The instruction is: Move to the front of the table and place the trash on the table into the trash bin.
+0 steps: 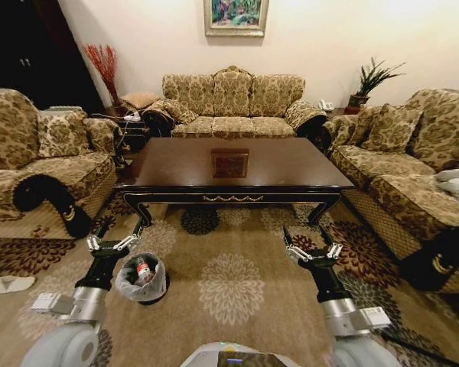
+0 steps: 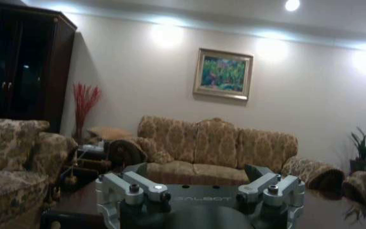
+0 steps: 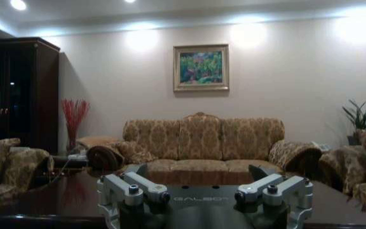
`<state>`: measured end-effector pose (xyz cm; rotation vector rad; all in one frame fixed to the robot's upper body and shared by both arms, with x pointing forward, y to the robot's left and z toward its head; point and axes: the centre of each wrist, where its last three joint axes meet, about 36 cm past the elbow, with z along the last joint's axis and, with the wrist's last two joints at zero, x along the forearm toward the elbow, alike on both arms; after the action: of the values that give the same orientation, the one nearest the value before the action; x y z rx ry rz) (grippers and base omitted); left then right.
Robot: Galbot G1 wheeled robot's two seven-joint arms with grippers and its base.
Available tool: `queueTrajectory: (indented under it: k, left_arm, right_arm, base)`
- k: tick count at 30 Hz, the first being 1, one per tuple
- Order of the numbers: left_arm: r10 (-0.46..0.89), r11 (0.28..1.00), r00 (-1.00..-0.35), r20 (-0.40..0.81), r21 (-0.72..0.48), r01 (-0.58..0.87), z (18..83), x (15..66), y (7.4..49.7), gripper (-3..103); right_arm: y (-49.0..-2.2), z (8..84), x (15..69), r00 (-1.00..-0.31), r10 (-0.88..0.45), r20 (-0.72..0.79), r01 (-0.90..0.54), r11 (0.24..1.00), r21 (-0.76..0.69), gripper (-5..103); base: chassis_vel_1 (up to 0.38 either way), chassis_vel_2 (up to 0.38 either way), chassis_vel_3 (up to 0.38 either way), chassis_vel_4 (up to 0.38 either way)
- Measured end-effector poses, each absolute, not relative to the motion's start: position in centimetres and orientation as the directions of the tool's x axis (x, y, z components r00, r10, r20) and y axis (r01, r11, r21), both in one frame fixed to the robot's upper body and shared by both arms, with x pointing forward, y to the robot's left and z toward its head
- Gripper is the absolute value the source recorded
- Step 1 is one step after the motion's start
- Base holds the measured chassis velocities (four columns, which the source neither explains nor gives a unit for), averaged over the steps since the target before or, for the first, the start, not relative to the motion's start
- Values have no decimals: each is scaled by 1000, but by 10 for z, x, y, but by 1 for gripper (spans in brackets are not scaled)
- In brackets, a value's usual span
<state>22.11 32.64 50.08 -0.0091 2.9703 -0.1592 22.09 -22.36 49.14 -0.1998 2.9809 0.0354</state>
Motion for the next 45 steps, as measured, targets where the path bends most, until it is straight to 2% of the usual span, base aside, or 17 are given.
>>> queueTrajectory:
  k: [45]
  left_arm:
    - [-15, 994, -986, -165, -107, 3, 501, 221, 326, 100]
  right_arm:
    - [-224, 491, 221, -979, -131, -154, -134, 991, 13, 100]
  base:
    - [-31, 35, 34, -33]
